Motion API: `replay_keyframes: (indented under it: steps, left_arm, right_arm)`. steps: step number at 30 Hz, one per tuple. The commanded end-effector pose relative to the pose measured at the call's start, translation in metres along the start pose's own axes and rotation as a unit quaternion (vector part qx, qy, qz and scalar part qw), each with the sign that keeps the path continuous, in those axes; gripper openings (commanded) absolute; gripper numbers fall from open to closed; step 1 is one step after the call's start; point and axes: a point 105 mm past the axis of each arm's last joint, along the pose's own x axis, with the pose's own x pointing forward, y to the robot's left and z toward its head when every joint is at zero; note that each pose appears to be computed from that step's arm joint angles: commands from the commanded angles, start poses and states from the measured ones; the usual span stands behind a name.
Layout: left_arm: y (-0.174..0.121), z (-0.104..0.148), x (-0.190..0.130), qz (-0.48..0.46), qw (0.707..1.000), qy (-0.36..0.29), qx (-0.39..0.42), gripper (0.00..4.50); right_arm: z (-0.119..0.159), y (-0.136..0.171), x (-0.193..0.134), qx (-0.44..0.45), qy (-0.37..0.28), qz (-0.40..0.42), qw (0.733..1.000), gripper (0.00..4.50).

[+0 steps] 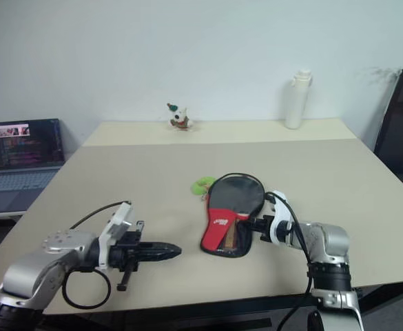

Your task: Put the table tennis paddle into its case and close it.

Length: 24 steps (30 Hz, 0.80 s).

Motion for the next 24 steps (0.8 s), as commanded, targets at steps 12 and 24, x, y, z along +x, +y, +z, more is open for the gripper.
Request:
replay_keyframes:
  steps: [12,24]
  left_arm:
    - [-0.013,0.004,-0.001,-0.027,1.0,0.002,-0.003,0.0]
    - [-0.015,0.0,0.008,-0.037,0.999,0.004,-0.005,0.0]
  right_arm:
    - [-0.024,0.003,-0.045,0.002,0.032,0.0,0.999,0.03]
    - [-0.017,-0.021,-0.065,-0.022,0.052,-0.04,0.998,0.03]
